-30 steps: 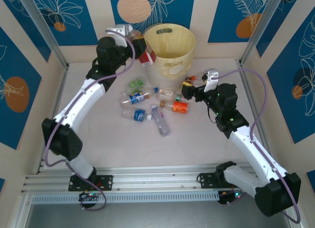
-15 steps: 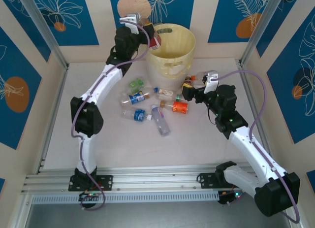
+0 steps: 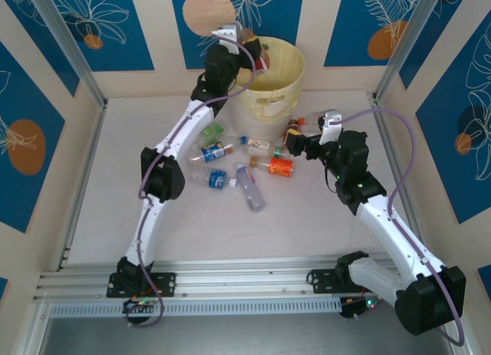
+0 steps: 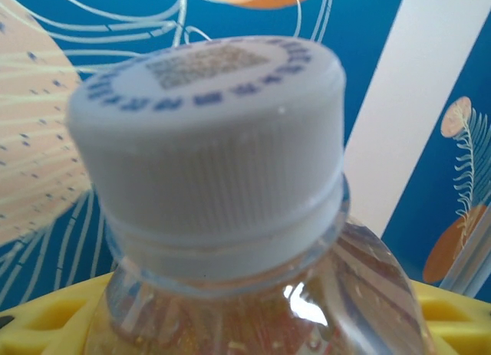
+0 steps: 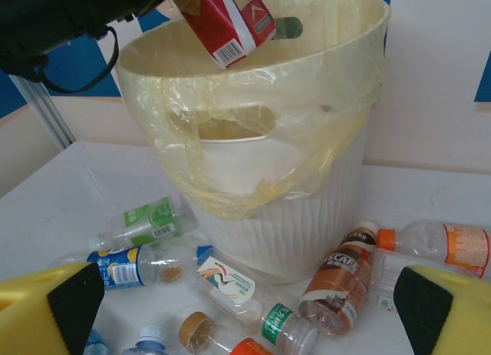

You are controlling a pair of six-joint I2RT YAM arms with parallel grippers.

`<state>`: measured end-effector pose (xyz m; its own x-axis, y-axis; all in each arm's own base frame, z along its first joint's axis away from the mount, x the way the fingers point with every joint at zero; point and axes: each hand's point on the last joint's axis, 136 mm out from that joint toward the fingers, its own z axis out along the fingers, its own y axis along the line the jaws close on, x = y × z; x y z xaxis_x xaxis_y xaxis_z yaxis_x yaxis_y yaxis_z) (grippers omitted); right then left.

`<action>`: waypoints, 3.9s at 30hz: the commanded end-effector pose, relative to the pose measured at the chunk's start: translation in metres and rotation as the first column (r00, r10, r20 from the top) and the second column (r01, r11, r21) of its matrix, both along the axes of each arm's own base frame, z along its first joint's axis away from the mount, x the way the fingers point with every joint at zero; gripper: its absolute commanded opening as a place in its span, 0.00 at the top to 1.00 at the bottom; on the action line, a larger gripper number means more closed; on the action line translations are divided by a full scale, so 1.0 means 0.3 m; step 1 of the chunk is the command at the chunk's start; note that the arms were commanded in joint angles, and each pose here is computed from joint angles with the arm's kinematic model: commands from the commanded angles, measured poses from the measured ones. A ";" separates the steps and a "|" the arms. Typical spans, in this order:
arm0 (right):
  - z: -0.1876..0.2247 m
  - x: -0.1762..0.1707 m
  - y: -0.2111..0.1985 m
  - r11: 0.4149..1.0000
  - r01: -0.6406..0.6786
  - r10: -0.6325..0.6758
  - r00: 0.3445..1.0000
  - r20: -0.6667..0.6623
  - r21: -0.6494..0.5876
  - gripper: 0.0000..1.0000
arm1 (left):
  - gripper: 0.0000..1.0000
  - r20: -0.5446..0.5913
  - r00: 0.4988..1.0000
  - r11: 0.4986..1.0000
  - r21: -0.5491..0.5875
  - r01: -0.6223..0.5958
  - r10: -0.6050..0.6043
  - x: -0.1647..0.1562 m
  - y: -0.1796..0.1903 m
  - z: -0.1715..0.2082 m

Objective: Put the plastic bottles in the bin

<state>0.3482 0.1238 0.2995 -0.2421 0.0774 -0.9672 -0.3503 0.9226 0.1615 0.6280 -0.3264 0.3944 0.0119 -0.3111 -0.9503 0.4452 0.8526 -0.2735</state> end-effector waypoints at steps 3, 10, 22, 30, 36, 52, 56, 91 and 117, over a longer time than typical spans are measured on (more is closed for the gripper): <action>-0.037 0.010 -0.020 0.999 0.028 -0.028 0.999 -0.022 -0.016 0.01 | 0.33 0.086 0.995 0.999 -0.039 -0.038 0.041 0.015 -0.018 0.019; -0.062 0.020 -0.029 0.999 0.035 -0.035 0.998 -0.047 -0.016 0.01 | 0.00 0.068 0.997 0.999 -0.038 -0.036 0.038 0.015 -0.025 0.013; -0.103 0.037 -0.071 0.995 0.094 -0.090 0.990 -0.105 0.035 0.01 | 0.00 -0.013 0.990 0.987 -0.080 0.140 -0.142 -0.105 -0.042 0.164; -0.262 0.010 -0.097 0.990 0.099 -0.067 0.958 -0.280 0.100 0.01 | 0.00 -0.130 0.944 0.949 -0.130 0.288 -0.304 -0.240 -0.023 0.238; -0.352 -0.012 -0.040 0.998 -0.066 0.060 0.932 -0.357 -0.004 0.01 | 0.00 -0.211 0.890 0.912 -0.157 0.378 -0.405 -0.346 -0.034 0.235; -0.591 -0.040 0.105 0.854 -0.458 0.276 0.801 -0.532 -0.247 0.01 | 0.00 -0.238 0.841 0.874 -0.131 0.468 -0.486 -0.623 0.043 0.121; -0.663 -0.071 0.146 0.783 -0.565 0.323 0.728 -0.605 -0.262 0.01 | 0.00 -0.281 0.863 0.908 -0.107 0.406 -0.419 -0.670 0.110 0.038; -0.920 0.044 0.291 0.269 -0.822 0.342 0.569 -0.748 -0.502 0.21 | 0.00 -0.561 0.823 0.995 0.018 -0.100 0.093 -0.814 0.562 -0.534; -0.632 0.074 0.311 0.516 -0.570 0.398 0.821 -0.409 -0.640 0.56 | 0.00 -0.648 0.754 0.989 -0.008 -0.151 0.110 -0.790 0.617 -0.660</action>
<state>0.3619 0.2009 0.0732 -0.2551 -0.8609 -0.4403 -0.8548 0.4136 -0.3134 0.3876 -0.1367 0.1964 -0.5481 -0.3876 -0.7412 0.0088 0.8834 -0.4685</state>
